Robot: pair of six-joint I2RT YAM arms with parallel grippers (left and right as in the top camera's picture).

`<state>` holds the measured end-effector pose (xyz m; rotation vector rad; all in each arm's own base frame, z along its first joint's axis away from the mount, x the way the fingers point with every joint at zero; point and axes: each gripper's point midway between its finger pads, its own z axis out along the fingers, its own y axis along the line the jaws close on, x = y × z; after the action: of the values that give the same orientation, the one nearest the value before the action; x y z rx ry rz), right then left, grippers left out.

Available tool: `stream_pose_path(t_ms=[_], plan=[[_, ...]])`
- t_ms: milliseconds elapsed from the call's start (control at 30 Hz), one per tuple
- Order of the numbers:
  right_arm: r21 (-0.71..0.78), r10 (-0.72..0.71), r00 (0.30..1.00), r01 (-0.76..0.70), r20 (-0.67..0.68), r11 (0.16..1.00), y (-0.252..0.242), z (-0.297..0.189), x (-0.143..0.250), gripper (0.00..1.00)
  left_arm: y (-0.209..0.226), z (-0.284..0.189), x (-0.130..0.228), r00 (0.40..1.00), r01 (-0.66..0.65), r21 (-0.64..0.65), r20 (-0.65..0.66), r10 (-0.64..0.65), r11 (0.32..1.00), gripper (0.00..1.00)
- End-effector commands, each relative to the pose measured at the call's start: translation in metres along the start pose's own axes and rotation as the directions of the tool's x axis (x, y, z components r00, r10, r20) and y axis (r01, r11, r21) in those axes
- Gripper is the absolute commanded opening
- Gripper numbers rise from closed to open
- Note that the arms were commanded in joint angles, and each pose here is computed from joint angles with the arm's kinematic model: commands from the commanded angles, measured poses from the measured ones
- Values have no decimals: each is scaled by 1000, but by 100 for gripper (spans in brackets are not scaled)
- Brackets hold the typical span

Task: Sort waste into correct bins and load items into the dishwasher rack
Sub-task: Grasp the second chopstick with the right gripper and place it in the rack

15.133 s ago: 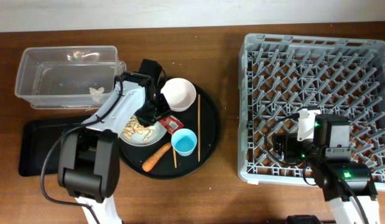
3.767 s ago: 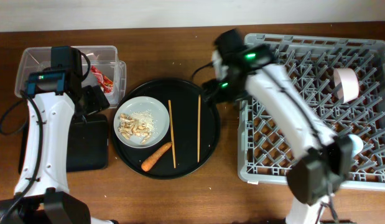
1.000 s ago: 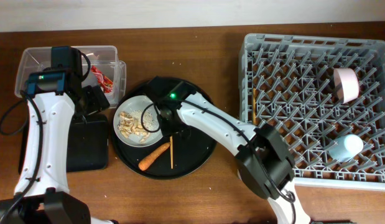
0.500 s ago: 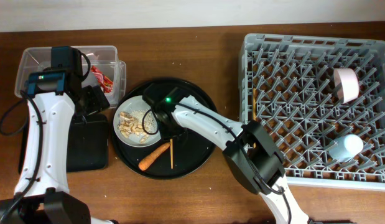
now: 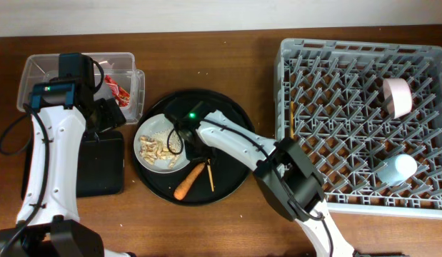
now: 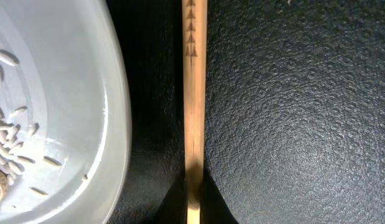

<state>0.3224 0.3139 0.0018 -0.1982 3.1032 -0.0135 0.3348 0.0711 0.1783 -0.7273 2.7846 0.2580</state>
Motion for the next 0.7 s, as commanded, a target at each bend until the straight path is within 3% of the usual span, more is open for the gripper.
stream_pose_path(t_ms=[0, 133, 233, 433, 567, 667], plan=[[34, -12, 997, 15, -77, 999, -24, 22, 3, 4, 1, -7, -1, 1000, 12, 14, 17, -13, 1000, 99], [23, -52, 996, 54, -70, 998, -45, -9, -10, 4, 1, -7, -1, 1000, 12, 14, 16, -12, 1000, 99], [-31, -50, 998, 51, 40, 998, -71, -65, -42, 4, 1, -7, -1, 1000, 12, 14, 17, -13, 1000, 99], [-49, 35, 984, -27, 177, 998, -181, -171, -53, 4, 0, -7, -2, 1000, 13, 15, 20, -13, 1000, 99], [-18, 127, 989, -126, 77, 992, -249, -166, -32, 4, -2, -7, -1, 1000, 13, 28, 15, -13, 1000, 99], [-33, 150, 989, -150, -1, 988, -253, -136, -18, 4, -5, -7, 0, 1000, 12, 47, 7, -13, 999, 99]])
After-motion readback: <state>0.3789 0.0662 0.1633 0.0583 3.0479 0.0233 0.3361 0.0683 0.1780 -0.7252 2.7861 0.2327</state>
